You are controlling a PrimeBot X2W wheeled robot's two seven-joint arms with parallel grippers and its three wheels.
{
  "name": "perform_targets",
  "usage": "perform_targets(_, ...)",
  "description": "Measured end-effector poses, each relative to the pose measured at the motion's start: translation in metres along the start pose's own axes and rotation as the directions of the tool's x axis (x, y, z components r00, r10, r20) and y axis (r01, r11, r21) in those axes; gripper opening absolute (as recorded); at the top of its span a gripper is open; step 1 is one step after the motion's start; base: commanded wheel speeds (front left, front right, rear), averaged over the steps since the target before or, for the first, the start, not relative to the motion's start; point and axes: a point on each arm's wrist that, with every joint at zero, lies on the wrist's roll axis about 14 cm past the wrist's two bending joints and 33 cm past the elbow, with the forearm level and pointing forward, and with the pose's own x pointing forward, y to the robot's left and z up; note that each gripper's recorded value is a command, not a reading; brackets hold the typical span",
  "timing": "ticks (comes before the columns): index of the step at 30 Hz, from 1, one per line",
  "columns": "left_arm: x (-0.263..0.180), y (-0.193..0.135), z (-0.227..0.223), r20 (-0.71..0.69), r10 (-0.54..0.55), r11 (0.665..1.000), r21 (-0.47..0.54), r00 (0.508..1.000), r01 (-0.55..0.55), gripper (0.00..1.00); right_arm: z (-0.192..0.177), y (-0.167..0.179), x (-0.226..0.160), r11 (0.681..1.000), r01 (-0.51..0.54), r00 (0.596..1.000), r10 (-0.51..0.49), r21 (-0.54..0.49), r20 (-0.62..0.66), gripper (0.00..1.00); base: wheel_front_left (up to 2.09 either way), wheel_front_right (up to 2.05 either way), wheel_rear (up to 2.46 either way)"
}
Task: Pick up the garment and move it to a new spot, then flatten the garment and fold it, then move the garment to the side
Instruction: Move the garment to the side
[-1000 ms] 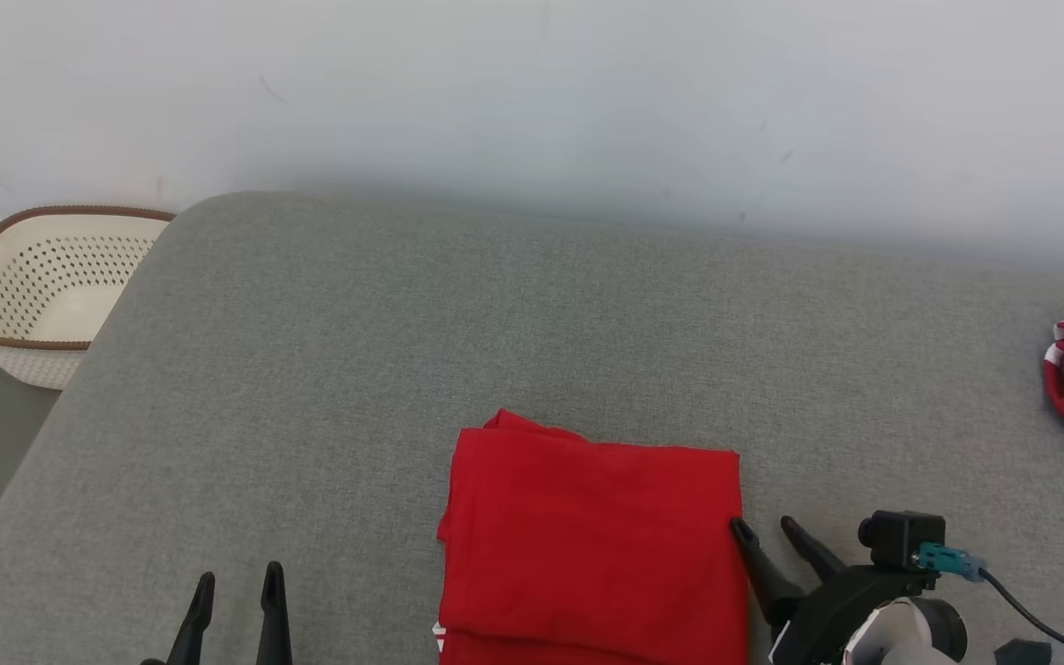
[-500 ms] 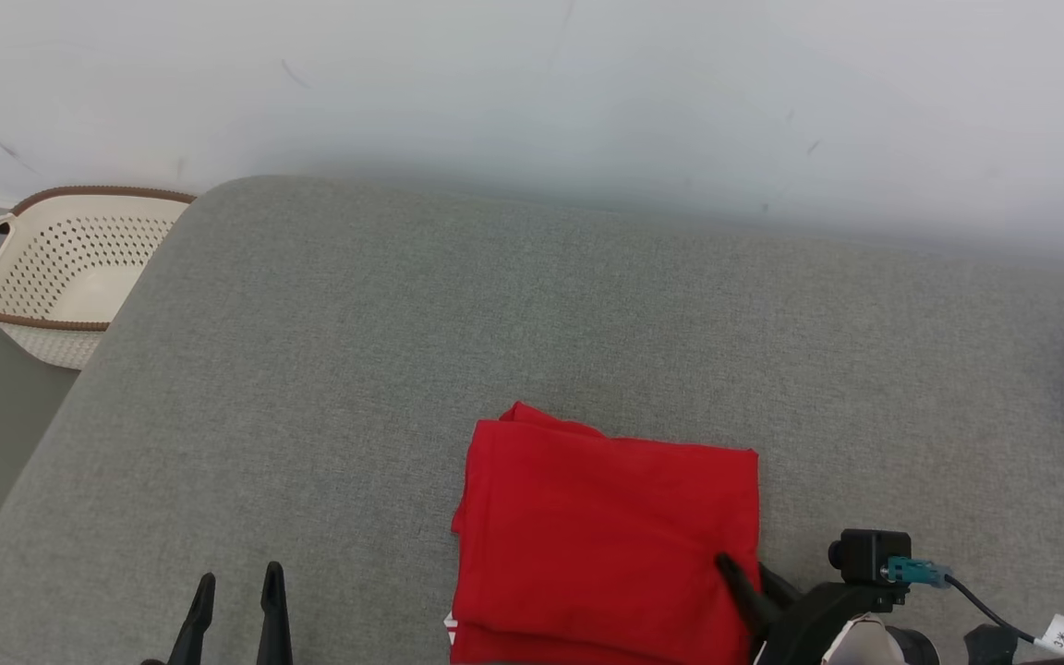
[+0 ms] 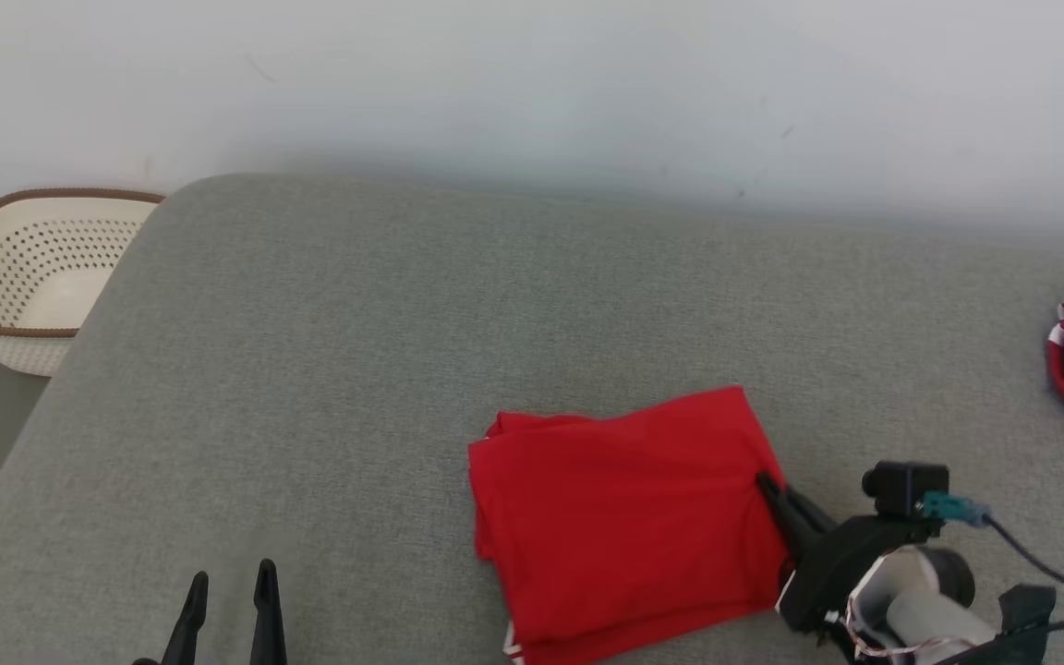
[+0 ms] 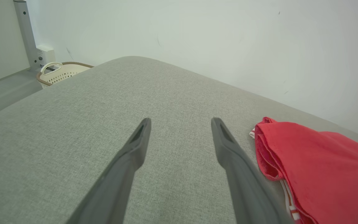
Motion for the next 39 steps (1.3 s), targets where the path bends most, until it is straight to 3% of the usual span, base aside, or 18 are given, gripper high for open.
perform_targets(16,0.030,-0.033,-0.017,-0.036,-0.088,0.996,-0.001,0.995,0.088,1.00,0.096,-0.088,-0.009,0.973,0.167,0.979,-0.145,-0.156,0.146,0.00,0.00,0.00,0.00)
perform_targets(24,0.049,-0.054,-0.029,-0.051,-0.146,0.989,0.015,0.988,0.147,1.00,0.144,-0.145,-0.028,0.933,0.302,0.941,-0.258,-0.195,0.219,0.00,0.00,0.00,0.00)
perform_targets(39,0.076,-0.074,-0.047,-0.065,-0.212,0.974,0.069,0.975,0.216,1.00,0.172,-0.236,-0.068,0.832,0.499,0.863,-0.451,-0.244,0.228,0.00,0.00,0.00,0.00)
